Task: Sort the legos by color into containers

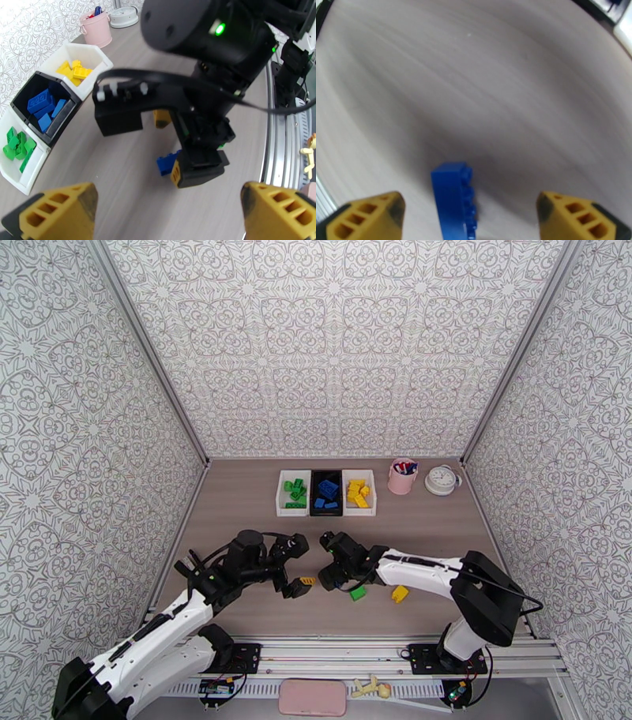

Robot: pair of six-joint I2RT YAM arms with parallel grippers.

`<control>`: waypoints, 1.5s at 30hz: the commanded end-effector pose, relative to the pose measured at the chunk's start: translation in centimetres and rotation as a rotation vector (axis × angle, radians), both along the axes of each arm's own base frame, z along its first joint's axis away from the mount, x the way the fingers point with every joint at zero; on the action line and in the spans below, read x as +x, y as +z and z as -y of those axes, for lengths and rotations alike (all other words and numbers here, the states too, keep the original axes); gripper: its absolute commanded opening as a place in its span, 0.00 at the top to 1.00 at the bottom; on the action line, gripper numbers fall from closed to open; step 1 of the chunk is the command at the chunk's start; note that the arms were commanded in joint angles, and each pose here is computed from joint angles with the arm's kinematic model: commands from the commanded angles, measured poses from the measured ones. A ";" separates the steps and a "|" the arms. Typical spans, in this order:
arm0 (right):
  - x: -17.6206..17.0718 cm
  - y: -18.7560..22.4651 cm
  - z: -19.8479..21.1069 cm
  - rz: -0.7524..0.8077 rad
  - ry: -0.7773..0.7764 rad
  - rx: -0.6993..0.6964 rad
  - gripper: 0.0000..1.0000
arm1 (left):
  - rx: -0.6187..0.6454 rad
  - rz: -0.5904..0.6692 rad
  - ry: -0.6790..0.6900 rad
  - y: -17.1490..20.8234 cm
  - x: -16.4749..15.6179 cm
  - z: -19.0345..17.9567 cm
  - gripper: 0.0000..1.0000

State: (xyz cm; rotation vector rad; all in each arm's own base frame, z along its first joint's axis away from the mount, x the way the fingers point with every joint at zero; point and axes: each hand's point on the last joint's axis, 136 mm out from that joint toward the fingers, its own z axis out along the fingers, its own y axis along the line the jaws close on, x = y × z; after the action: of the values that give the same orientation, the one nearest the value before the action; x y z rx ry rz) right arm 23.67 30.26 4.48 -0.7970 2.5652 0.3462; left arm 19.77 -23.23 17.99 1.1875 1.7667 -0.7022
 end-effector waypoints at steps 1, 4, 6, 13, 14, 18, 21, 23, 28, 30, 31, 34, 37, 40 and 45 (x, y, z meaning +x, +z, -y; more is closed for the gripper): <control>0.0 0.0 -0.6 -0.024 -0.004 -0.015 0.19 | 0.009 -0.022 -0.023 -0.7 -0.4 -0.1 0.00; 0.2 -0.5 -0.5 -0.029 -0.013 -0.031 0.32 | 0.013 -0.026 -0.022 -0.7 -0.2 0.0 0.00; 0.3 -0.6 -0.4 -0.031 -0.023 -0.037 0.42 | 0.013 -0.027 -0.023 -0.7 -0.2 0.0 0.00; 0.0 -1.4 -0.5 -0.056 -0.039 -0.030 0.68 | 0.018 -0.051 -0.026 -0.4 -0.4 0.8 0.00; 0.0 -1.4 -0.5 -0.054 -0.042 -0.031 0.73 | 0.033 -0.050 -0.021 -0.4 -0.5 0.8 0.00; 0.5 -0.4 -0.1 -0.019 -0.070 -0.028 0.81 | 0.096 -0.016 0.017 -0.5 -0.9 0.4 0.00; 1.3 1.2 0.3 0.036 -0.113 0.003 0.85 | 0.080 0.003 0.053 0.3 -1.2 0.2 0.00; 2.0 2.6 0.2 0.080 -0.129 0.035 0.85 | 0.046 0.014 0.078 0.9 -1.3 0.2 0.00; 4.9 6.2 -0.3 0.199 -0.168 0.127 0.85 | -0.025 0.038 0.101 1.7 -1.4 0.5 0.00; 6.4 7.4 -0.3 0.248 -0.197 0.161 0.85 | -0.053 0.041 0.107 1.9 -1.4 0.8 0.00; 7.3 8.0 -0.1 0.269 -0.218 0.179 0.85 | -0.065 0.040 0.104 1.8 -1.5 1.0 0.00; 10.4 9.9 0.4 0.333 -0.272 0.234 0.85 | -0.076 0.063 0.143 1.7 -1.1 1.2 0.00; 13.8 11.4 0.9 0.405 -0.308 0.261 0.85 | -0.088 0.092 0.171 1.3 -1.0 1.5 0.00; 17.3 12.4 1.6 0.432 -0.348 0.303 0.85 | -0.116 0.124 0.209 1.2 -0.8 1.8 0.00; 22.0 12.8 1.5 0.463 -0.420 0.326 0.84 | -0.194 0.125 0.353 1.3 0.7 1.4 0.00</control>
State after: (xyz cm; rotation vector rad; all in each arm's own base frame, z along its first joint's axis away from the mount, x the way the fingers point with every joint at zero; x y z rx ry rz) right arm 43.67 27.89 16.18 -0.2069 2.1457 0.3681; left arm 18.54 -25.32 17.65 0.9477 1.7312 -0.5869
